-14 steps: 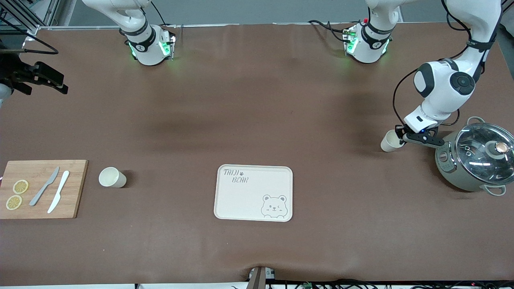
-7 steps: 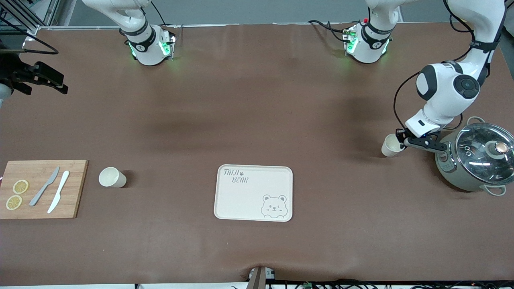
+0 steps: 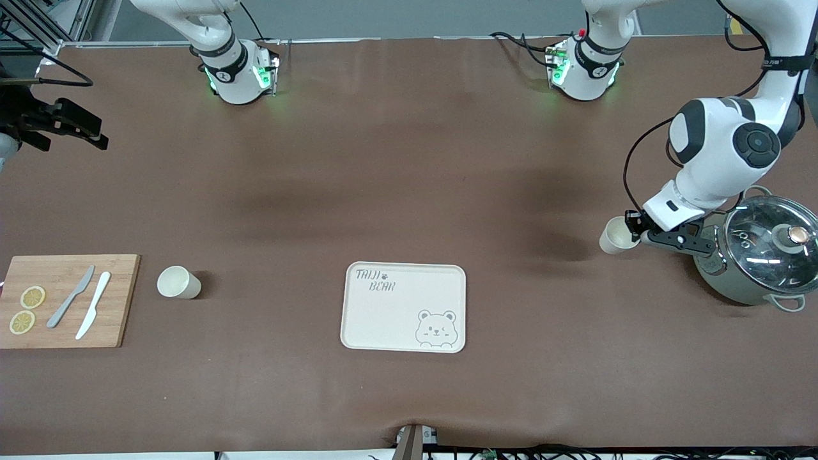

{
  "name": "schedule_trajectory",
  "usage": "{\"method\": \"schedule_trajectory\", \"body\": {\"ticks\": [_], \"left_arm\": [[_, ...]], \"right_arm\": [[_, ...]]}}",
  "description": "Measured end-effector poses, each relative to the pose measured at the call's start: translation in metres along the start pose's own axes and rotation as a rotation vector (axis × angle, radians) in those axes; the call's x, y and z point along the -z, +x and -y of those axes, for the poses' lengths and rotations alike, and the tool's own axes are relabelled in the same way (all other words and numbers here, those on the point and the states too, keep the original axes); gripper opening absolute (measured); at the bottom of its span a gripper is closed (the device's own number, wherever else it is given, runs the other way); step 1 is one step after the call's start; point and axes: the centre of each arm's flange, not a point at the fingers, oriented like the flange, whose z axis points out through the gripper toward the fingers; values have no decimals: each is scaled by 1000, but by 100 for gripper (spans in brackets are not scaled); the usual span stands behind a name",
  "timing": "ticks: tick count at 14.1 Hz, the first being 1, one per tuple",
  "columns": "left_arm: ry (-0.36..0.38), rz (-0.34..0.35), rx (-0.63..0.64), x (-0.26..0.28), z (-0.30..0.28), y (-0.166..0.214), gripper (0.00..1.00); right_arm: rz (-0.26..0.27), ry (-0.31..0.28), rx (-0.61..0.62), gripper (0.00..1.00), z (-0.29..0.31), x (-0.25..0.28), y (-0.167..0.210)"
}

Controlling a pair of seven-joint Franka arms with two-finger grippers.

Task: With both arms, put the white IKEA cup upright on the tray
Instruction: 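Lift the cup with the left gripper and carry it onto the tray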

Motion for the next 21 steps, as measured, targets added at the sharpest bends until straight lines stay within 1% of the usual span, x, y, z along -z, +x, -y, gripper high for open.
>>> {"method": "schedule_trajectory", "body": {"ticks": [6, 9, 12, 17, 21], "left_arm": [[-28, 2, 62, 72, -47, 60, 4], [-56, 3, 89, 92, -82, 92, 4], [-85, 14, 101, 90, -121, 118, 4], [-44, 52, 122, 65, -191, 151, 4], [-35, 56, 156, 44, -228, 169, 4]], "right_arm": [[0, 0, 0, 100, 0, 0, 0], [0, 0, 0, 100, 0, 0, 0], [0, 0, 0, 100, 0, 0, 0], [2, 0, -2, 100, -1, -1, 1], [6, 1, -5, 100, -3, -3, 2]]}}
